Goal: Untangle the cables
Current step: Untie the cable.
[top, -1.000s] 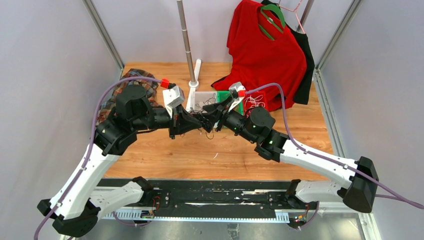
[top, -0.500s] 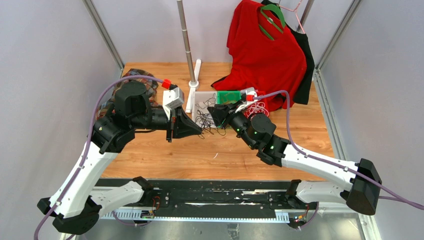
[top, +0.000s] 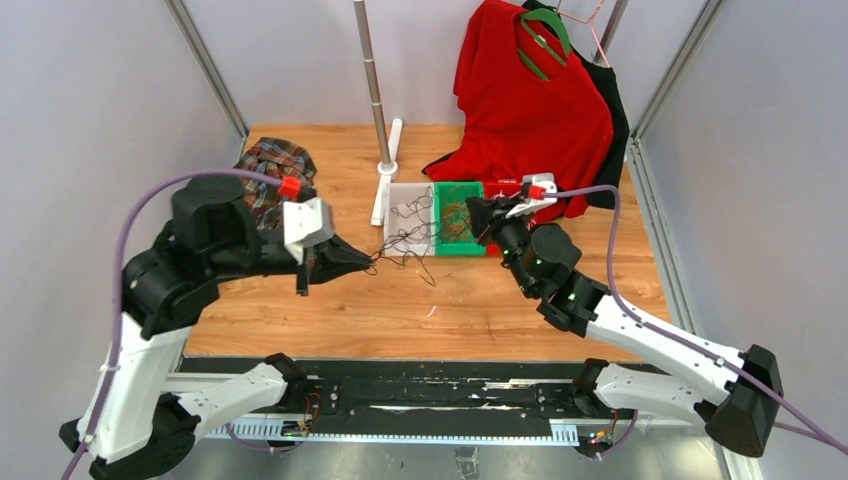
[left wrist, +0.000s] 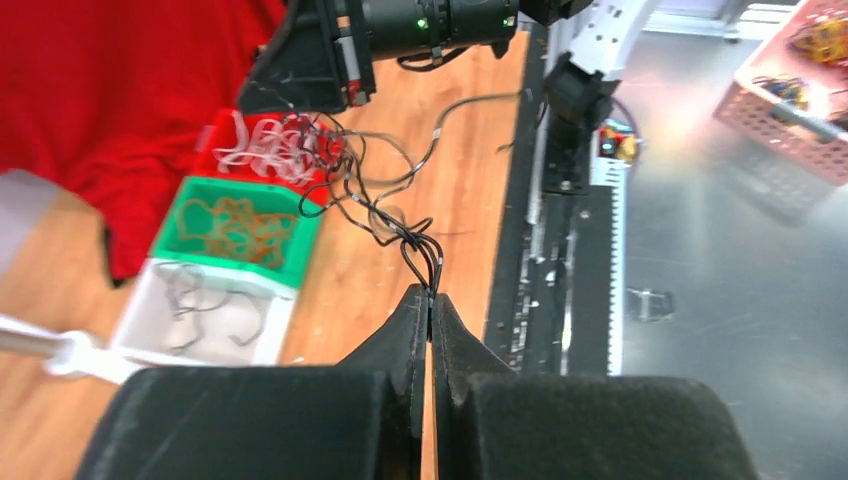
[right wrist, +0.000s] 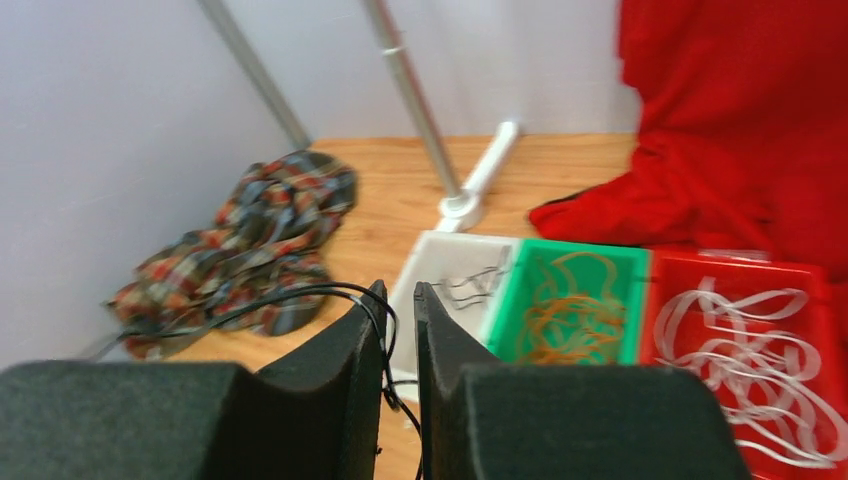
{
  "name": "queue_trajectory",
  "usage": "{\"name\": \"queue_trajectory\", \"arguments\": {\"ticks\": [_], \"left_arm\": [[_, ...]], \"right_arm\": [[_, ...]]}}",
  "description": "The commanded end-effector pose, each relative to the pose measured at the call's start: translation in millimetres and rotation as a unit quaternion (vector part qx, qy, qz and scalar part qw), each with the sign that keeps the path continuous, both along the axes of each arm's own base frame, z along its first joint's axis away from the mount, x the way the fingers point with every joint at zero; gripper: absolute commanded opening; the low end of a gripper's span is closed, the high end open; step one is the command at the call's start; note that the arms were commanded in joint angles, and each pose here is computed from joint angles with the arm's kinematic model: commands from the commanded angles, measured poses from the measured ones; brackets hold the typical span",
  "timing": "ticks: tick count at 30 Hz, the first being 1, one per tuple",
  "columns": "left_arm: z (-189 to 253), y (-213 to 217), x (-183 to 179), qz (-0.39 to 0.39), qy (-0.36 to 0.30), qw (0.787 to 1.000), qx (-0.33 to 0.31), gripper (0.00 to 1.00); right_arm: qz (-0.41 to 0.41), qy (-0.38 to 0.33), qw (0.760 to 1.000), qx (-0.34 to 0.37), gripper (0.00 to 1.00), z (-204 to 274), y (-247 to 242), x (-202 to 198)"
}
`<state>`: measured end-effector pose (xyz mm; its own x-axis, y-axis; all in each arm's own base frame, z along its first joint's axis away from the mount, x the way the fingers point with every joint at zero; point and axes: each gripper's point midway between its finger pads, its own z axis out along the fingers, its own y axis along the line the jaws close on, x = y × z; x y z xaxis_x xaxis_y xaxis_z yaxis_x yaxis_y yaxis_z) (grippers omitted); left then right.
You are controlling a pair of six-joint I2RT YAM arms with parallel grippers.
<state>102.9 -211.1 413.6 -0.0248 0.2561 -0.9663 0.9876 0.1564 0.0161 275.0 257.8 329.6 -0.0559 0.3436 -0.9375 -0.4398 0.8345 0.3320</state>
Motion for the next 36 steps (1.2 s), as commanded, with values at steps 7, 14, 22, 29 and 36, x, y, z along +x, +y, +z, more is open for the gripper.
{"name": "queue_trajectory", "arguments": {"ticks": [7,14,22,29,36], "left_arm": [[30,100,52,0.209,-0.286,0.924,0.143,0.00],[88,142,77,0.345,-0.376,0.850,0.131,0.00],[205,218,71,0.559,-0.487,0.671,0.016,0.01],[273,246,41,0.606,-0.532,0.588,-0.072,0.01],[303,243,33,0.599,-0.567,0.557,-0.098,0.01]], "right_arm": [[-0.109,0.060,0.990,-0.062,0.10,-45,-83,25],[-0.121,0.093,0.987,-0.058,0.09,-71,-96,19],[-0.109,0.129,0.983,-0.067,0.10,-100,-99,6],[-0.044,0.195,0.976,-0.084,0.09,-153,-89,-21],[-0.001,0.271,0.953,-0.134,0.08,-212,-80,-46]]}}
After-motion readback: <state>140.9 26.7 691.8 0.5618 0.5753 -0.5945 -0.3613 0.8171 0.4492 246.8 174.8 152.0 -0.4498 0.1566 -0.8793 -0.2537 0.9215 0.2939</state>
